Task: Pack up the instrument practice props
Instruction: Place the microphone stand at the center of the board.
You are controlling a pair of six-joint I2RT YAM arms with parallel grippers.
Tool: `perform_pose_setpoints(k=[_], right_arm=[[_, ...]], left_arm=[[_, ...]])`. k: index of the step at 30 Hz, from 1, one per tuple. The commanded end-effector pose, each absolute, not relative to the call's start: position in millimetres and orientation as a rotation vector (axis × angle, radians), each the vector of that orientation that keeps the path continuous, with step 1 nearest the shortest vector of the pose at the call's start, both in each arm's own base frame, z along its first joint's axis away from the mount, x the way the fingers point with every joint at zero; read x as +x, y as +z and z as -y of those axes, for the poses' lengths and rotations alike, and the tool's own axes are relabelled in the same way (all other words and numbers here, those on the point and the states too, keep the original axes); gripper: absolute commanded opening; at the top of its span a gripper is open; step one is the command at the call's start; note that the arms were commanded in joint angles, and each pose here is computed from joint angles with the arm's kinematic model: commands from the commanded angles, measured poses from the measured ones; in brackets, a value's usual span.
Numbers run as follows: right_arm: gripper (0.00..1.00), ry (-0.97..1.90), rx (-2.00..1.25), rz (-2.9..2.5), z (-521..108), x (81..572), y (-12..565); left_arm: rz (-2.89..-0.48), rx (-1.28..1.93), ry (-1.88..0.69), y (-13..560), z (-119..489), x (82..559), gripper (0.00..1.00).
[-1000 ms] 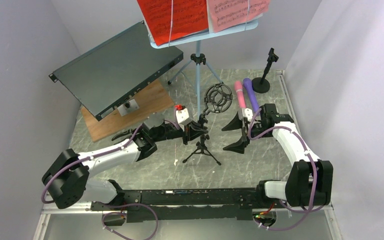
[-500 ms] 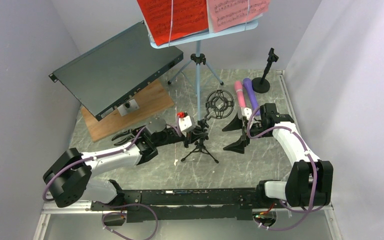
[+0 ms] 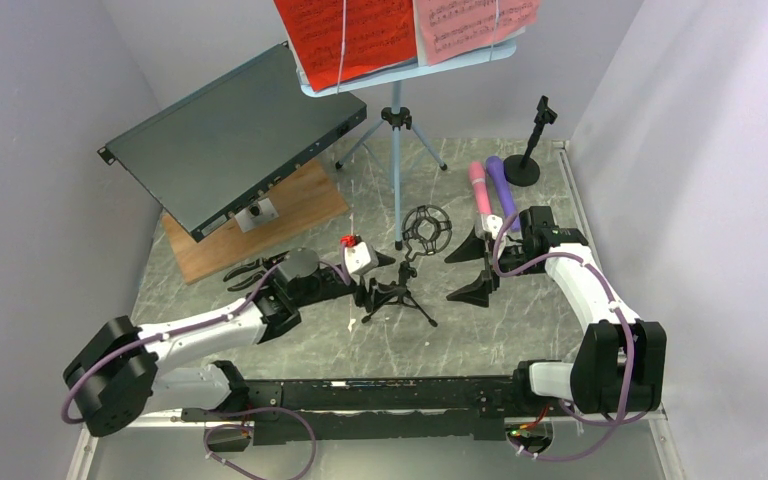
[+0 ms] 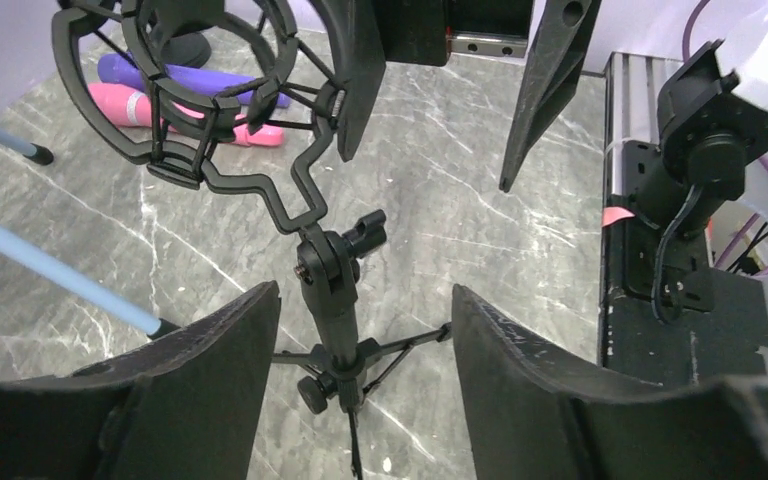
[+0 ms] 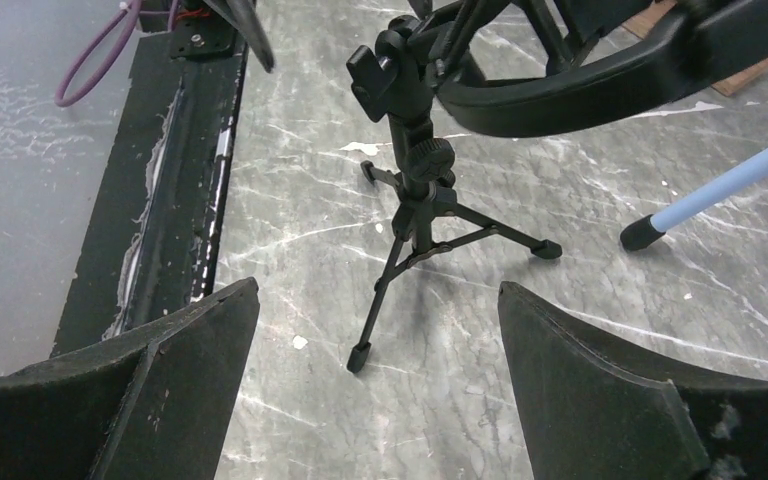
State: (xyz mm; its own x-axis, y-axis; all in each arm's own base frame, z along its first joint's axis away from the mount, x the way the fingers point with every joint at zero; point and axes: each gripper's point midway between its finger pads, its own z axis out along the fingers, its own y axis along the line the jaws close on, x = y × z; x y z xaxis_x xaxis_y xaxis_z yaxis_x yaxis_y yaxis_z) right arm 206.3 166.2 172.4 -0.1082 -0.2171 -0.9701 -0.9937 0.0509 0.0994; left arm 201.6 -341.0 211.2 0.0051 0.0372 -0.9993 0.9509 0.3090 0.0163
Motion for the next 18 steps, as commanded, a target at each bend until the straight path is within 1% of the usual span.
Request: perform_pose_setpoints(k=[1, 4, 10, 15, 18], right_arm=[[0.92, 1.101, -1.305, -1.418, -166, 215, 180], [0.93, 1.102, -1.304, -1.420, -166, 215, 180], [0.93, 1.106, -1.306, -1.430, -166, 215, 174], [0.94, 1.103, -1.319, -1.439, -167, 214, 169], [0.94, 1.106, -1.322, -1.443, -167, 214, 167]], left_arm=[[-1.358, 0.983, -0.931, 218, 330, 196, 0.71], [-1.401, 0.948, -0.946, 212, 322, 192, 0.78], [-1.446, 0.917, -0.946, 197, 317, 192, 0.87], [-1.469, 0.900, -0.929, 189, 324, 203, 0.96], [-1.464, 0.890, -0.931, 191, 334, 212, 0.98]])
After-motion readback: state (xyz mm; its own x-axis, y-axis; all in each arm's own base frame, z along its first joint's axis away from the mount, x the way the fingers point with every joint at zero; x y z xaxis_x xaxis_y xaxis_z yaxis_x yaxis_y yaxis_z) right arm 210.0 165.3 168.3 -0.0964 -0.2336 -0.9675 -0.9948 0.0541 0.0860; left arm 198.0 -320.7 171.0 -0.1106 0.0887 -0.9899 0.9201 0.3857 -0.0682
